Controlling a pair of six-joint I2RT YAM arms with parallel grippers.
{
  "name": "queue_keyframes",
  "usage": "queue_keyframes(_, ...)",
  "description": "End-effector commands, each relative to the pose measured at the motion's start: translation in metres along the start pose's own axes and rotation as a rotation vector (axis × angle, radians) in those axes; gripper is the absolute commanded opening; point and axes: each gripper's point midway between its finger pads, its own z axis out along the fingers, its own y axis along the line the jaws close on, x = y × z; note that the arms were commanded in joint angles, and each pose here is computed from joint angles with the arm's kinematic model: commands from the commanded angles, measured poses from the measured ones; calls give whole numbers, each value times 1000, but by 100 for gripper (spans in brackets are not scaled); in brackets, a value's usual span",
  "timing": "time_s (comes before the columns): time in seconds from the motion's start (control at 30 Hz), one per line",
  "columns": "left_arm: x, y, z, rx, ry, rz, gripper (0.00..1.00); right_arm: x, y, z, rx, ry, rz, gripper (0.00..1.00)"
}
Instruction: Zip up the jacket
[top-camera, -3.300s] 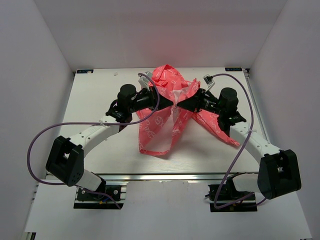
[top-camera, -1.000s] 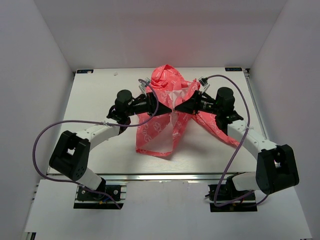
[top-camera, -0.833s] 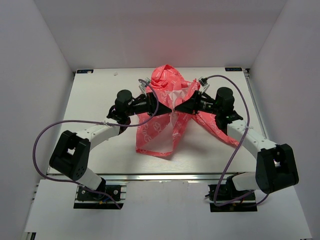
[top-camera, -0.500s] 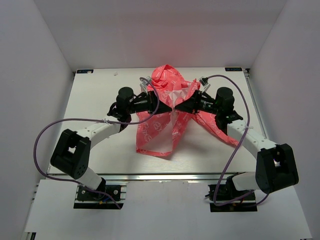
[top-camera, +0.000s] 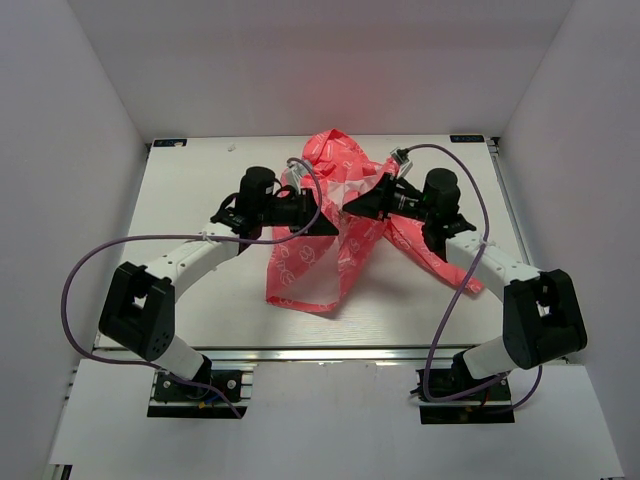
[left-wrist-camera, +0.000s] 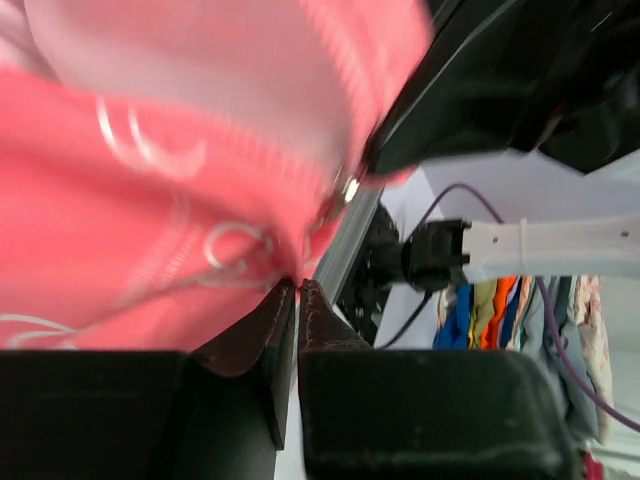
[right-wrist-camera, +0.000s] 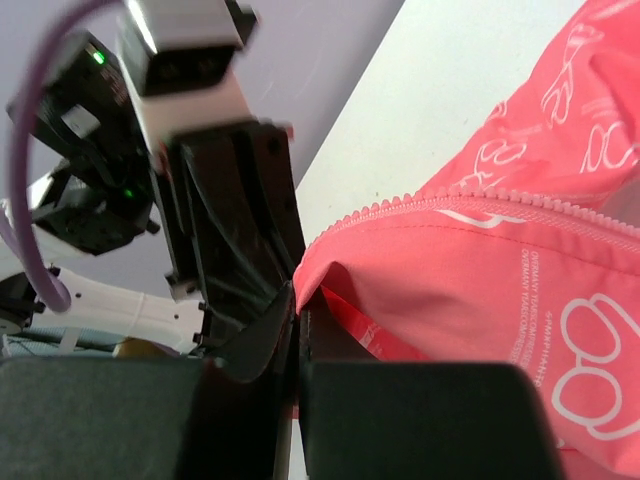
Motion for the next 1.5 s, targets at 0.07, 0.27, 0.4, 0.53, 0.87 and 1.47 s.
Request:
queue_keyframes(0.07, 28, -17, -12, 21, 92, 27, 0, -42, 32, 3, -52, -110, -142, 0)
queue_keyframes(0.27, 25, -15, -13, 5, 74, 15, 0, -35, 30, 2, -47, -71, -148, 0)
queue_keyframes(0.4, 13, -15, -11, -23, 35, 16, 37, -26, 30, -5, -34, -56, -172, 0)
queue_keyframes(0.53, -5, -14, -11, -64, -47, 26, 90, -11, 28, -9, -42, -4, -161, 0)
queue_keyframes(0.87, -14, -16, -15, -56, -104, 56, 98, 3, 26, -15, -39, 8, -131, 0)
queue_keyframes(1.47, -28, -22, -3, 90, -164, 40, 93, 7, 25, -18, -20, 21, -115, 0)
